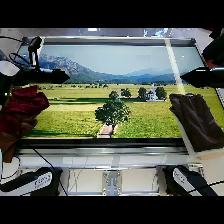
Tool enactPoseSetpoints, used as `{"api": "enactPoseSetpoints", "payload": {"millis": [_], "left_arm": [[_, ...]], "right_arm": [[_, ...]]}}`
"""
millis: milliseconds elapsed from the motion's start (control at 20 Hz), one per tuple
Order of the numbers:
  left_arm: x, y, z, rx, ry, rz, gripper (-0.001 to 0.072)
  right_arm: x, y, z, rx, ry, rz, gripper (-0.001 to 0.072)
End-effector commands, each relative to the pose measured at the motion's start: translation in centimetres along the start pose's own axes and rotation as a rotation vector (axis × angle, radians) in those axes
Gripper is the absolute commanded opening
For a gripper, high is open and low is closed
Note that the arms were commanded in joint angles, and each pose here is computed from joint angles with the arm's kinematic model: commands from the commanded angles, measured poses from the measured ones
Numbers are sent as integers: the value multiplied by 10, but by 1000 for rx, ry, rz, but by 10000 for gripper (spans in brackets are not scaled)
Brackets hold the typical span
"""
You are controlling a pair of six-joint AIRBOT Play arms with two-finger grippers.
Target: Fold the shirts.
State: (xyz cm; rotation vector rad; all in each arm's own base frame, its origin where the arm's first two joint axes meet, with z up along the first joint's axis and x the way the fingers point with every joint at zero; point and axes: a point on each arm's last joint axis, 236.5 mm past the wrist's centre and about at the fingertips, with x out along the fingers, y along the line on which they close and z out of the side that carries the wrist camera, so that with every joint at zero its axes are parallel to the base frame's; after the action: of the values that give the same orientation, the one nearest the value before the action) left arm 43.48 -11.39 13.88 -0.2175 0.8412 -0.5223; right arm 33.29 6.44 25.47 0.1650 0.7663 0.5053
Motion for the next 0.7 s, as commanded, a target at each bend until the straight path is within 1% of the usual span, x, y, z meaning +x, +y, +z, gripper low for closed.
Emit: {"api": "enactPoseSetpoints", "payload": {"millis": [0, 600, 650], "left_arm": [[0, 0, 0, 0, 0, 0, 13], [0, 0, 1, 1, -3, 1, 14], [0, 2, 4, 1, -15, 8, 24]], "right_arm": [[0, 0, 0, 0, 0, 1, 17], [0, 0, 0, 0, 0, 1, 17], [0, 0, 0, 0, 0, 0, 17]]}}
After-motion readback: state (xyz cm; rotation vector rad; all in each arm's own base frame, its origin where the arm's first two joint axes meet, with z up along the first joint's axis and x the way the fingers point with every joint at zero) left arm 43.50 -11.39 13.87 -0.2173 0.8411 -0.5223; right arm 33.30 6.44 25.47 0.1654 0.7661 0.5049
